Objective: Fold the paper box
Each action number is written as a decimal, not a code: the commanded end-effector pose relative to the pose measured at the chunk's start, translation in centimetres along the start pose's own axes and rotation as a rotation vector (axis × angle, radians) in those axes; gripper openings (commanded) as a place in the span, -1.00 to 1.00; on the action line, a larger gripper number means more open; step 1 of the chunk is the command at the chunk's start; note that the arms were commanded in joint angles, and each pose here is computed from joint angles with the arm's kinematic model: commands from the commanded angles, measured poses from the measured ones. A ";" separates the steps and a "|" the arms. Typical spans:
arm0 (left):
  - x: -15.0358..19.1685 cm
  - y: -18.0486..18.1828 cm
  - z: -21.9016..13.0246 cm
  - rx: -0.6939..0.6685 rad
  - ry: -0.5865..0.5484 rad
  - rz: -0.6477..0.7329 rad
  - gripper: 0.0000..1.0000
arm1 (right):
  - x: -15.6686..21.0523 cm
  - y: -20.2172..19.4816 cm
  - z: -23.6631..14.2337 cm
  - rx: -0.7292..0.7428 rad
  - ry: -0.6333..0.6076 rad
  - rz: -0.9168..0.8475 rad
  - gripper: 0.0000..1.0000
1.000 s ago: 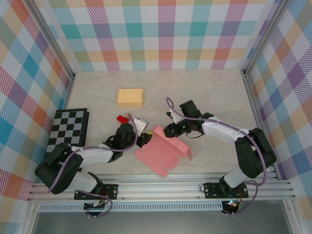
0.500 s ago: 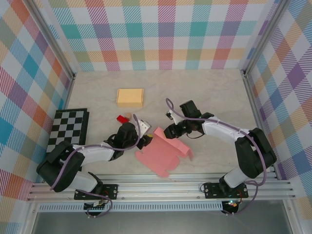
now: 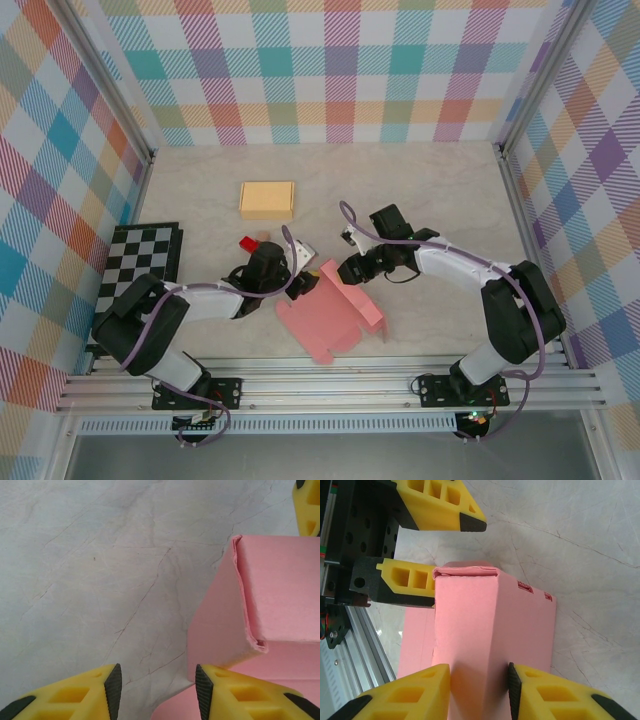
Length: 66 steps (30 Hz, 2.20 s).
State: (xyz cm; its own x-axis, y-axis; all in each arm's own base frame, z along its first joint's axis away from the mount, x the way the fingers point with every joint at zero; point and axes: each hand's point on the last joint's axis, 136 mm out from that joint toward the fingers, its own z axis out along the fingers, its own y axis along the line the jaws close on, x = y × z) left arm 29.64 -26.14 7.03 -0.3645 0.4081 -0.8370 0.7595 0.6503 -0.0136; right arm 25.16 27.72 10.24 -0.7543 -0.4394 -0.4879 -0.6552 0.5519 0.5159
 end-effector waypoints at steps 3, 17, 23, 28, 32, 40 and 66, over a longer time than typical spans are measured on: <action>-1.2 -2.2 0.6 0.093 -0.043 -0.010 -0.21 | 1.7 -0.5 1.0 0.005 0.067 0.031 -0.28; 0.1 -3.3 0.0 0.137 0.000 -0.002 -0.13 | 1.7 -0.7 1.0 0.016 0.074 0.007 -0.30; -0.1 -3.4 0.7 0.141 0.001 -0.006 -0.32 | 1.7 -0.6 0.9 0.012 0.073 0.007 -0.31; -1.4 -4.4 1.3 0.171 -0.024 0.006 -0.54 | 1.8 -0.5 1.1 0.002 0.078 0.013 -0.31; -2.0 -5.6 1.9 0.202 -0.039 0.011 -0.70 | 1.6 -0.5 1.4 -0.012 0.078 0.017 -0.33; -3.1 -7.0 2.9 0.235 -0.065 0.013 -0.82 | 1.8 -0.4 1.8 -0.035 0.090 0.015 -0.39; -1.7 -4.3 -0.7 0.214 -0.031 -0.013 -0.09 | 1.2 -0.8 0.7 -0.010 0.076 -0.021 -0.40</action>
State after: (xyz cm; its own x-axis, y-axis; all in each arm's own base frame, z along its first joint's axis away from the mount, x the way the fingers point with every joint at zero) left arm 27.79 -28.58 8.26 -0.3712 0.3804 -0.8471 0.8109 0.5772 -0.0961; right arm 25.75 27.57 10.12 -0.7434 -0.4620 -0.4836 -0.6683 0.5430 0.5084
